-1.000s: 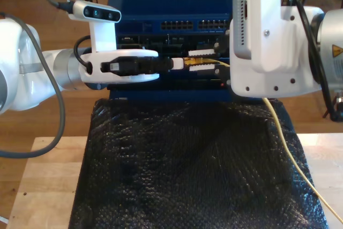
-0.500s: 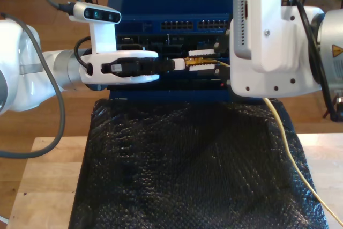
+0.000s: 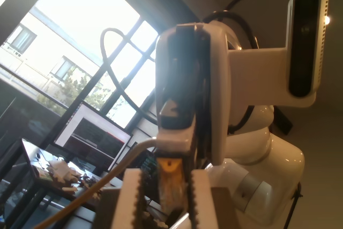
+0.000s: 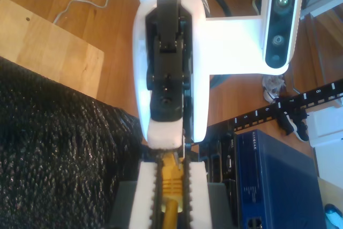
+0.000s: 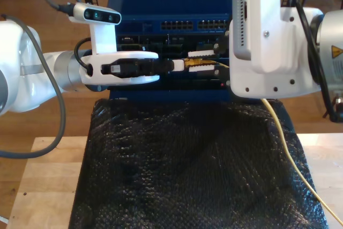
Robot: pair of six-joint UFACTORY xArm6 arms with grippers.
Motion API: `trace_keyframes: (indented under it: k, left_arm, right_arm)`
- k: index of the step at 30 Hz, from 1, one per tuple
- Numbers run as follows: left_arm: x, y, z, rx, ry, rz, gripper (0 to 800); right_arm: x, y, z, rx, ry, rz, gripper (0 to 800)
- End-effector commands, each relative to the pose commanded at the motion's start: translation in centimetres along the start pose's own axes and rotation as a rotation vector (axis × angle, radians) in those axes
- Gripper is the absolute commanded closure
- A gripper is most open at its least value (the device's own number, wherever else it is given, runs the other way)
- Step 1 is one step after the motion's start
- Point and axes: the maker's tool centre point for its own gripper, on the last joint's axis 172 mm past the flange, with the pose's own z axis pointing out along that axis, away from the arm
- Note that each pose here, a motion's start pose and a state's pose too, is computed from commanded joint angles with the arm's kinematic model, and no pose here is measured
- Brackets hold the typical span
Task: Grab the cable and plug it in
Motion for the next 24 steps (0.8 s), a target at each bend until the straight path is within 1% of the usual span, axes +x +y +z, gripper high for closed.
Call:
trace_keyframes:
  k: [4,6,8,9,11,12,15,17,18,20,21,22,24]
  left_arm:
    - [0.0,0.0,0.0,0.000,0.002,-0.003,491]
    - [0.0,0.0,0.0,0.000,0.002,-0.005,392]
    - [0.1,-0.1,0.0,0.001,0.001,-0.004,318]
    - [0.1,-0.1,0.0,0.002,0.000,-0.002,300]
    - [0.1,-0.1,0.0,0.003,0.000,-0.001,298]
    - [0.2,-0.1,-0.1,0.006,-0.001,0.000,277]
    - [0.3,-0.1,-0.2,0.013,0.000,0.005,125]
    - [0.4,-0.1,-0.2,0.016,-0.002,0.003,63]
    - [0.4,-0.1,-0.3,0.020,-0.001,0.004,49]
    - [0.8,-0.1,-1.0,0.036,0.009,0.013,2]
    - [1.0,-0.2,-1.5,0.052,0.017,0.018,1]
    - [1.3,-0.5,-2.1,0.076,0.024,0.025,1]
    - [1.8,-1.8,-3.5,0.148,0.044,0.036,1]
  right_arm:
    - [-0.1,0.0,0.0,-0.001,-0.001,0.001,799]
    - [-0.1,0.0,0.0,-0.001,-0.001,0.001,799]
    - [-0.1,0.0,0.0,-0.001,-0.001,0.001,799]
    - [-0.1,0.0,0.0,-0.001,-0.001,0.001,799]
    - [-0.2,0.1,-0.1,-0.002,-0.004,0.001,799]
    - [-0.3,0.1,-0.1,-0.004,-0.006,0.003,799]
    - [-0.9,0.4,-0.3,-0.013,-0.017,0.012,799]
    - [-1.3,0.7,-0.6,-0.021,-0.026,0.019,799]
    - [-1.6,0.9,-0.7,-0.025,-0.031,0.022,799]
    - [-2.1,1.2,-0.9,-0.034,-0.040,0.029,799]
    - [-2.3,1.4,-1.1,-0.039,-0.045,0.032,799]
    - [-2.6,1.5,-1.1,-0.042,-0.051,0.036,799]
    - [-3.3,2.0,-1.6,-0.060,-0.064,0.046,799]
